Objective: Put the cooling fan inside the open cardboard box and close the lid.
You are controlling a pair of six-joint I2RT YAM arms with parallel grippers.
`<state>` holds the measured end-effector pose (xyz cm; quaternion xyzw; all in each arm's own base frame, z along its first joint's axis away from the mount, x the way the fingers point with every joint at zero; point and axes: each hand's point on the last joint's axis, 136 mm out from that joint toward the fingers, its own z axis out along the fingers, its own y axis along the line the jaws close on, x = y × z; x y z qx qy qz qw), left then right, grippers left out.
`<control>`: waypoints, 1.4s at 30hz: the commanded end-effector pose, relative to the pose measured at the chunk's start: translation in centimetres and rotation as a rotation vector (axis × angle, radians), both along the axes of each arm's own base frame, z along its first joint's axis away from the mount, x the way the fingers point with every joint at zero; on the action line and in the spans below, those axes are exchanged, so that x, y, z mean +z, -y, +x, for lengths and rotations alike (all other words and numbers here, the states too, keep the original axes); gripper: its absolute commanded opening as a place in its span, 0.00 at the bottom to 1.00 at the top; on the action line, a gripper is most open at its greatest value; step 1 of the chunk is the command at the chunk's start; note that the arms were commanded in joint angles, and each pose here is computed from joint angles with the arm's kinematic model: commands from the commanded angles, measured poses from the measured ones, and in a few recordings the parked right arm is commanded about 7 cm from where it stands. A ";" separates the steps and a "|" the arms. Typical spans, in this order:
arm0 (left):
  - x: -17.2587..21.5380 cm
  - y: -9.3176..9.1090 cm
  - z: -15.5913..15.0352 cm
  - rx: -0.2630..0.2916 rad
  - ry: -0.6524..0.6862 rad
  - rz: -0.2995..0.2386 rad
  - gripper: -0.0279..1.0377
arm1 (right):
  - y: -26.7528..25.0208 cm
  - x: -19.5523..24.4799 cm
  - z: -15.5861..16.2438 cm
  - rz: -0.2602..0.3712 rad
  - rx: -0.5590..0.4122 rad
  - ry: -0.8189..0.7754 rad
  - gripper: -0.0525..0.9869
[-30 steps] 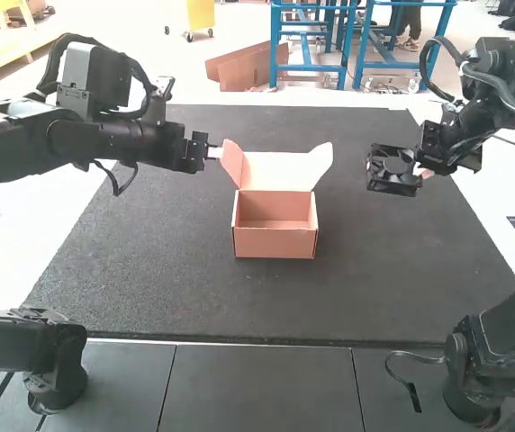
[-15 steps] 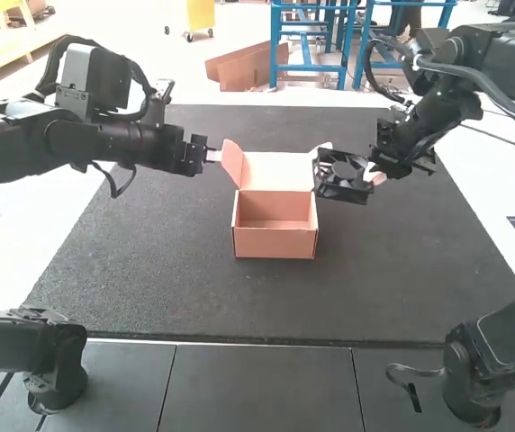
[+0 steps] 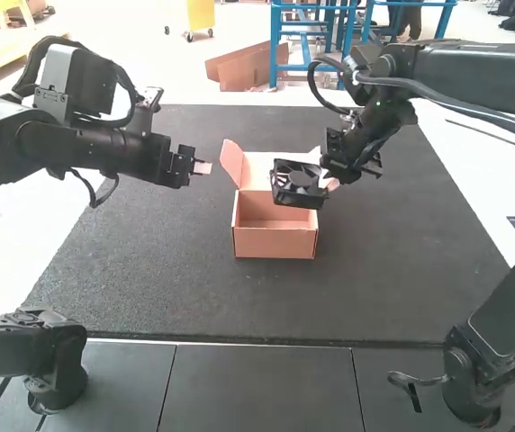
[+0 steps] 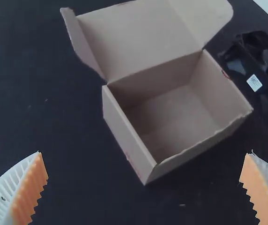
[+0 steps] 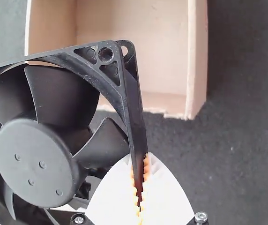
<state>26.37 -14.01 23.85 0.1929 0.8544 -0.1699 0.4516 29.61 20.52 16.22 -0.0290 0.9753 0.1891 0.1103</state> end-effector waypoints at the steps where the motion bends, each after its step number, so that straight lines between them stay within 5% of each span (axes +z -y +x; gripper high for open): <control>1: 0.4 -0.2 -0.6 -0.009 0.027 0.009 0.94 | -1.4 1.1 1.4 0.026 -0.007 0.031 0.04; 11: 0.5 -0.4 -1.0 -0.008 0.031 0.006 0.94 | -4.8 -0.2 3.6 0.039 -0.024 0.001 0.04; 23: 0.7 -0.4 -0.9 -0.007 0.041 0.003 0.94 | -4.8 -3.0 5.7 -0.088 -0.059 0.060 0.04; 42: 1.1 -0.2 -0.7 -0.009 0.058 -0.005 0.94 | -5.4 -8.0 5.0 -0.172 -0.009 -0.004 0.04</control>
